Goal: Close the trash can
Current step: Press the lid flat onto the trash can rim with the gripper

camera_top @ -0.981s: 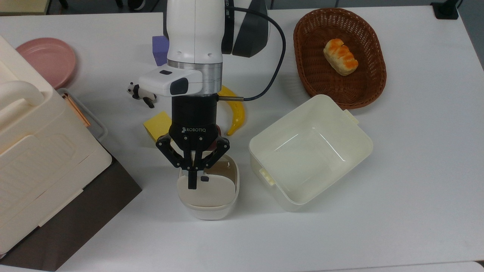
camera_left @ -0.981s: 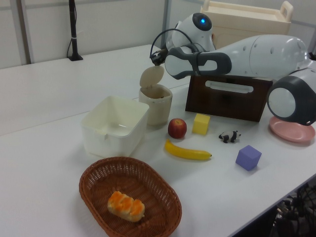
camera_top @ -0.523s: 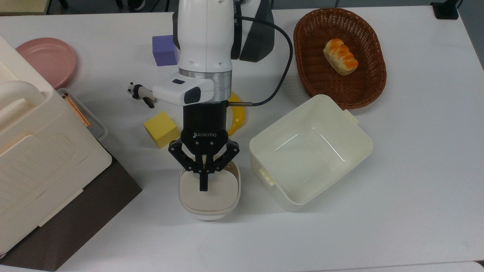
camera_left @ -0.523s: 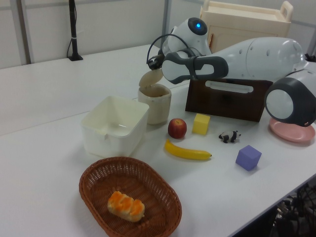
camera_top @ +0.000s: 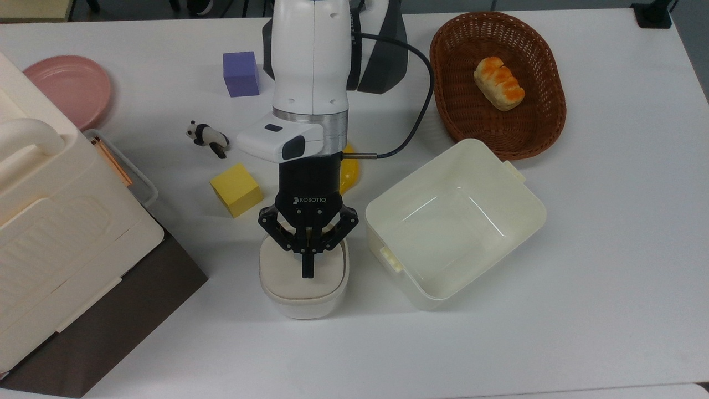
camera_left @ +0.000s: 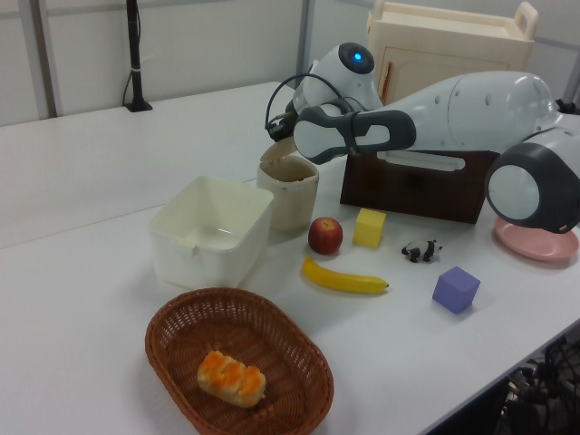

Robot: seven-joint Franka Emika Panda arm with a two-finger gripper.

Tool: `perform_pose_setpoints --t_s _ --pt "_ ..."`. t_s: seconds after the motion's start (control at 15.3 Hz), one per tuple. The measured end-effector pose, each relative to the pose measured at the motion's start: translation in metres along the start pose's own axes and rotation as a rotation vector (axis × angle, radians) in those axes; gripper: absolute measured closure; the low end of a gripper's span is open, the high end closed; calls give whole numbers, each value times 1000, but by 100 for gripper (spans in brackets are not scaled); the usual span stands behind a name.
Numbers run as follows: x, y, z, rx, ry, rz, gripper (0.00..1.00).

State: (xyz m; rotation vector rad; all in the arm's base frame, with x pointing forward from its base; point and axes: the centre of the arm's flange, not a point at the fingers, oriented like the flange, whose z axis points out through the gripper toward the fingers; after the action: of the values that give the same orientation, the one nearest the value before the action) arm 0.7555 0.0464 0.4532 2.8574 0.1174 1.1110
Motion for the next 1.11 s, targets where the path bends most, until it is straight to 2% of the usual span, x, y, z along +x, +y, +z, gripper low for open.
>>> perform_pose_setpoints --t_s 0.39,1.11 --pt "1 7 -16 -4 -17 54 99" --pt "-42 10 8 -8 -115 61 99"
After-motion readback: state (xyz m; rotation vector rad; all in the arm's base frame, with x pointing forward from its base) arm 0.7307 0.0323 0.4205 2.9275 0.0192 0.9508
